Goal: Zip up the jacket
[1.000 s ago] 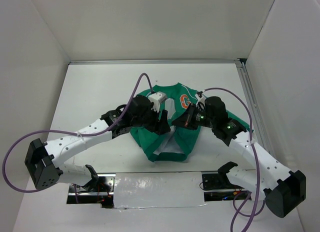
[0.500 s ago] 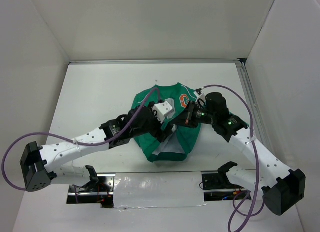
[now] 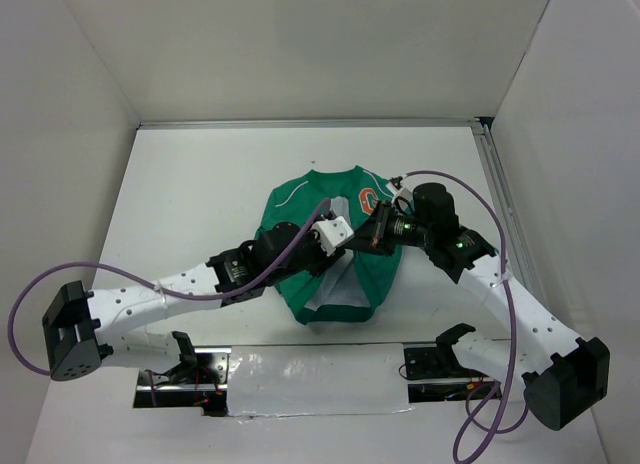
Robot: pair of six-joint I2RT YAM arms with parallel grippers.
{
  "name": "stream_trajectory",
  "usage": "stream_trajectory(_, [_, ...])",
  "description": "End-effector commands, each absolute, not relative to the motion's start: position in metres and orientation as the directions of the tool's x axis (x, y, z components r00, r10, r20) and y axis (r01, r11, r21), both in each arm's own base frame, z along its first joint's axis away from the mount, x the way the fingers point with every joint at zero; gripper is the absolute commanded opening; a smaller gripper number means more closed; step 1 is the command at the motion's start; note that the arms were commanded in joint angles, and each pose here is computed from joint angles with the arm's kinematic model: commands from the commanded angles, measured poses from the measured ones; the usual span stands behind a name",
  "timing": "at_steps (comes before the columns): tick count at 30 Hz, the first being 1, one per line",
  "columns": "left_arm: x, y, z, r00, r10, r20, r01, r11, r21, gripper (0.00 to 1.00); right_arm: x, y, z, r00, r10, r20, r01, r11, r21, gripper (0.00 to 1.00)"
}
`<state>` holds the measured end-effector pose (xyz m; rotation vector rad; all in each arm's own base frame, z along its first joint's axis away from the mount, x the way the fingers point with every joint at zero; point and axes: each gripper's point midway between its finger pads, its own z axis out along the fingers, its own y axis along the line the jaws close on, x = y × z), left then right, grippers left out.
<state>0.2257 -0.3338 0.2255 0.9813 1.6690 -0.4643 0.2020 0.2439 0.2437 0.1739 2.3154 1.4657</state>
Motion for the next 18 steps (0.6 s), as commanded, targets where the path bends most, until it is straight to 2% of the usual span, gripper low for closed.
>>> stream_trajectory(1, [0.236, -0.341, 0.240, 0.008, 0.331, -0.944, 0.769, 0.601, 0.218, 0.55, 0.202, 0.249, 0.269, -0.908, 0.300, -0.293, -0.171, 0.374, 0.912, 0.00])
stream_trajectory(4, [0.235, -0.345, 0.241, 0.024, 0.322, -0.946, 0.777, 0.590, 0.221, 0.48, 0.203, 0.250, 0.268, -0.910, 0.301, -0.285, -0.166, 0.366, 0.916, 0.00])
stream_trajectory(5, [0.235, -0.346, 0.242, 0.032, 0.318, -0.948, 0.778, 0.588, 0.223, 0.36, 0.202, 0.251, 0.267, -0.911, 0.299, -0.284, -0.165, 0.365, 0.916, 0.00])
stream_trajectory(6, [0.235, -0.346, 0.240, 0.034, 0.321, -0.947, 0.779, 0.585, 0.226, 0.29, 0.203, 0.251, 0.267, -0.911, 0.301, -0.281, -0.164, 0.361, 0.918, 0.00])
stream_trajectory(7, [0.236, -0.345, 0.240, 0.033, 0.319, -0.947, 0.772, 0.594, 0.227, 0.08, 0.203, 0.251, 0.266, -0.913, 0.302, -0.274, -0.157, 0.360, 0.919, 0.00])
stream_trajectory(8, [0.235, -0.347, 0.242, 0.034, 0.312, -0.949, 0.773, 0.594, 0.223, 0.00, 0.204, 0.250, 0.267, -0.909, 0.310, -0.279, -0.159, 0.360, 0.919, 0.00])
stream_trajectory(14, [0.223, -0.347, 0.244, 0.100, 0.303, -0.948, 0.785, 0.562, 0.263, 0.00, 0.227, 0.241, 0.253, -0.876, 0.401, -0.269, -0.095, 0.402, 0.910, 0.00])
stream_trajectory(17, [0.218, -0.345, 0.242, 0.126, 0.307, -0.943, 0.783, 0.553, 0.284, 0.00, 0.235, 0.238, 0.248, -0.873, 0.439, -0.211, -0.045, 0.360, 0.932, 0.00])
stream_trajectory(18, [0.217, -0.344, 0.239, 0.128, 0.318, -0.940, 0.785, 0.547, 0.292, 0.00, 0.236, 0.238, 0.250, -0.876, 0.455, -0.162, -0.009, 0.321, 0.947, 0.00])
